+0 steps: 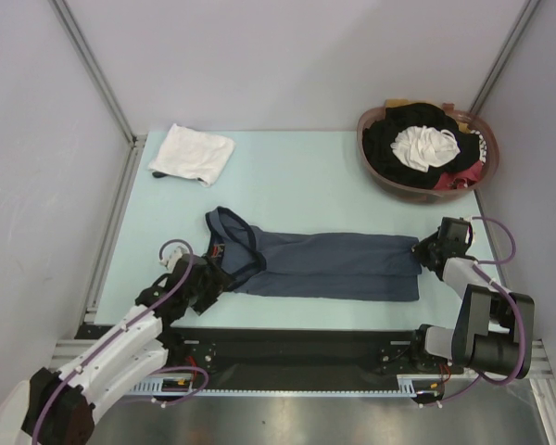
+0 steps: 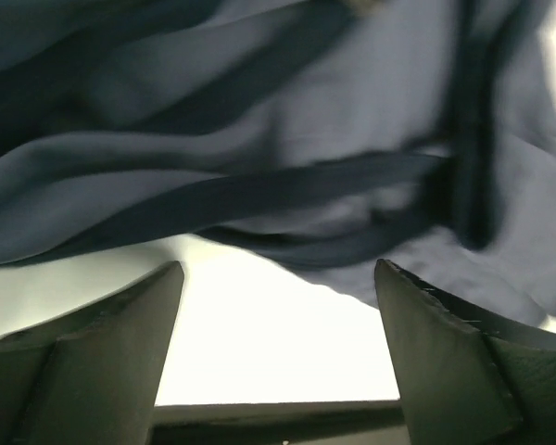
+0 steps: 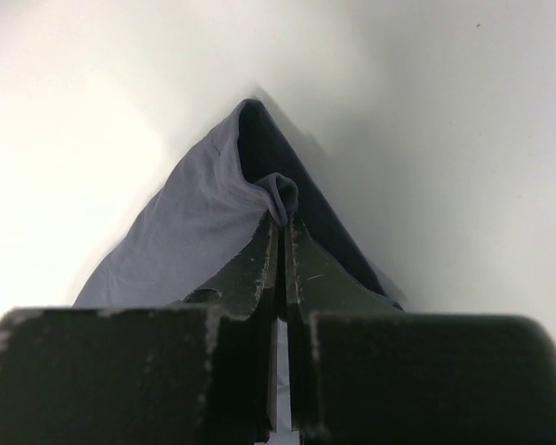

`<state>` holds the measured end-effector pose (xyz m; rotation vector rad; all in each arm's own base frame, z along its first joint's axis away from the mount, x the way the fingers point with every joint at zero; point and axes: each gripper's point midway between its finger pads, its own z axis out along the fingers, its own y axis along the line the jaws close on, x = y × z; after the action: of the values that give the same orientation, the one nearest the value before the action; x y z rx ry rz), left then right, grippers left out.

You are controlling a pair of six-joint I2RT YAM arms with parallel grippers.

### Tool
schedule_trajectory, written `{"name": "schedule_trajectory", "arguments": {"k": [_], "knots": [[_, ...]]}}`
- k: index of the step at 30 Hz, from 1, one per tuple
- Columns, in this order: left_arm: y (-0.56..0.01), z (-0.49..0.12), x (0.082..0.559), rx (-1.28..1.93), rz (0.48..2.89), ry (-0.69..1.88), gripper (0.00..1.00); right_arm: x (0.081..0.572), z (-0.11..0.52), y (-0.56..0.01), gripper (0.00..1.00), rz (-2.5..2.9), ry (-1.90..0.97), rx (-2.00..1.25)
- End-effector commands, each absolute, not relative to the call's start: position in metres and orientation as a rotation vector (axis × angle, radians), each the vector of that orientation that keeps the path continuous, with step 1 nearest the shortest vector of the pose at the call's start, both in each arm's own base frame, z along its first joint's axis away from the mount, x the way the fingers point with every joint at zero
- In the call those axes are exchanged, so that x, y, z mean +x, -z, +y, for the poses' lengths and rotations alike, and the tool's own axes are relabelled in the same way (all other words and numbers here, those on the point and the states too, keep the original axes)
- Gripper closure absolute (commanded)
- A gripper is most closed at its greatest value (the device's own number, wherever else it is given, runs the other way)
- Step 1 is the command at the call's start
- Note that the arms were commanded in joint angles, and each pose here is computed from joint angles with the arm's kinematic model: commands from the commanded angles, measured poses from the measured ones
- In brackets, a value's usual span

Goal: Fold and stack the tank tops

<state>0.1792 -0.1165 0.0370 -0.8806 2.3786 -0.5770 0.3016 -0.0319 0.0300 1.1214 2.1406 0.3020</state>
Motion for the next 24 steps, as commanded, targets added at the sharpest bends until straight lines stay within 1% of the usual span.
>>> {"name": "schedule_trajectory", "arguments": {"k": [1, 4, 5, 8, 11, 12, 13, 15, 16, 18, 19, 20, 21, 24], "knots": [[-0.026, -0.110, 0.177, -1.062, 2.406, 0.480, 0.14, 0.311, -0.039, -0.036, 1.00, 2.081, -0.300, 1.123], [-0.018, -0.105, 0.181, -1.097, 2.406, 0.412, 0.16, 0.310, -0.039, -0.036, 1.00, 2.083, -0.298, 1.122], [-0.014, -0.101, 0.182, -1.109, 2.412, 0.372, 0.18, 0.310, -0.039, -0.037, 1.00, 2.081, -0.300, 1.123], [-0.010, -0.087, 0.194, -1.165, 2.362, 0.295, 0.20, 0.309, -0.039, -0.039, 1.00, 2.074, -0.298, 1.120], [-0.006, -0.078, 0.207, -1.206, 2.339, 0.301, 0.29, 0.308, -0.039, -0.041, 1.00, 2.069, -0.299, 1.115], [-0.004, -0.073, 0.209, -1.200, 2.339, 0.289, 0.33, 0.307, -0.039, -0.041, 1.00, 2.072, -0.299, 1.113], [-0.004, -0.066, 0.216, -1.232, 2.317, 0.274, 0.41, 0.307, -0.038, -0.043, 1.00, 2.067, -0.303, 1.110], [-0.004, -0.057, 0.224, -1.245, 2.295, 0.236, 0.48, 0.307, -0.037, -0.044, 1.00, 2.066, -0.315, 1.108], [-0.006, -0.055, 0.233, -1.244, 2.278, 0.226, 0.55, 0.307, -0.036, -0.043, 1.00, 2.069, -0.319, 1.108], [-0.007, -0.050, 0.242, -1.237, 2.259, 0.193, 0.67, 0.307, -0.035, -0.044, 1.00, 2.069, -0.330, 1.102], [-0.007, -0.050, 0.253, -1.237, 2.250, 0.188, 0.81, 0.307, -0.034, -0.043, 1.00, 2.071, -0.331, 1.102], [-0.006, -0.049, 0.258, -1.241, 2.252, 0.181, 0.88, 0.307, -0.033, -0.045, 1.00, 2.070, -0.337, 1.099], [-0.006, -0.048, 0.263, -1.251, 2.255, 0.170, 0.99, 0.306, -0.033, -0.045, 1.00, 2.069, -0.338, 1.101], [-0.004, -0.051, 0.288, -1.237, 2.284, 0.140, 1.00, 0.306, -0.031, -0.050, 1.00, 2.058, -0.354, 1.088]]}}
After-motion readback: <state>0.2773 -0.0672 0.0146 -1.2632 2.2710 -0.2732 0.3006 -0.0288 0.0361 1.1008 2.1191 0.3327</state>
